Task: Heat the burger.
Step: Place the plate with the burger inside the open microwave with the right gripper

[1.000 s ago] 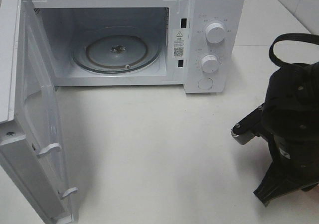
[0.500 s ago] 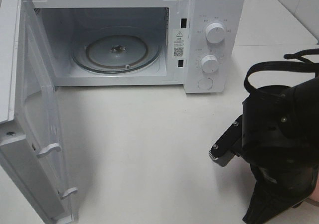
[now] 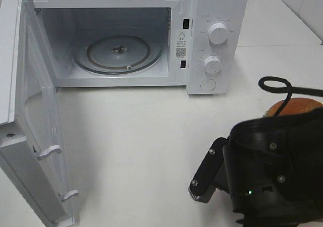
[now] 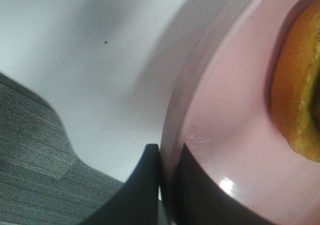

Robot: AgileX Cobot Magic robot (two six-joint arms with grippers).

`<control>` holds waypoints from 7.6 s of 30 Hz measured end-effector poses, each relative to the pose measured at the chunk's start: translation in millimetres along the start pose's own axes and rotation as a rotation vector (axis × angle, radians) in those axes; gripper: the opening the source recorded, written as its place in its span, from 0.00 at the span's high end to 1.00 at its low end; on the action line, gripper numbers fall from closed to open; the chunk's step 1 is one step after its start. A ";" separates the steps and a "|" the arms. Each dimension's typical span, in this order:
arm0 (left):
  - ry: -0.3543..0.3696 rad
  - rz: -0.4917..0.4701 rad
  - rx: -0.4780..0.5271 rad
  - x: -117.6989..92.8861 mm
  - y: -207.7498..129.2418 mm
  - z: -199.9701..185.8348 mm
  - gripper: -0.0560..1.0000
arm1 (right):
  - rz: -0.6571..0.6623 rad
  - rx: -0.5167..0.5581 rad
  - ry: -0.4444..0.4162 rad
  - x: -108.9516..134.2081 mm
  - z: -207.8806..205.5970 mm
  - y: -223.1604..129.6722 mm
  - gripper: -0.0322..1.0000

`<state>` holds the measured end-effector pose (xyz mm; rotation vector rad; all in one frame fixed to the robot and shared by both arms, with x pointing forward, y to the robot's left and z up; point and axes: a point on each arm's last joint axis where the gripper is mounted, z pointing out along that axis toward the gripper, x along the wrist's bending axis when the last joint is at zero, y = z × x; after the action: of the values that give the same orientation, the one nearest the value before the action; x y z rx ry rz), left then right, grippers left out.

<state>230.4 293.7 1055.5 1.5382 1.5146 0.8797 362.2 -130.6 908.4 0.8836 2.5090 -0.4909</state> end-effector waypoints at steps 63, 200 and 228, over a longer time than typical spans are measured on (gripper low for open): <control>0.000 0.000 0.000 0.0 0.0 0.0 0.01 | -0.671 -0.490 -0.104 39.3 -27.4 27.6 0.92; 0.000 0.000 0.000 0.0 0.0 0.0 0.01 | -0.913 -0.799 -0.124 -86.5 -23.8 203.1 0.92; 0.000 0.000 0.000 0.0 0.0 0.0 0.01 | -0.766 -0.736 -0.107 -97.4 -19.7 266.4 0.92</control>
<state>230.4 293.7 1055.5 1.5382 1.5146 0.8797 599.4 25.2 925.5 -0.3779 2.5397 0.1876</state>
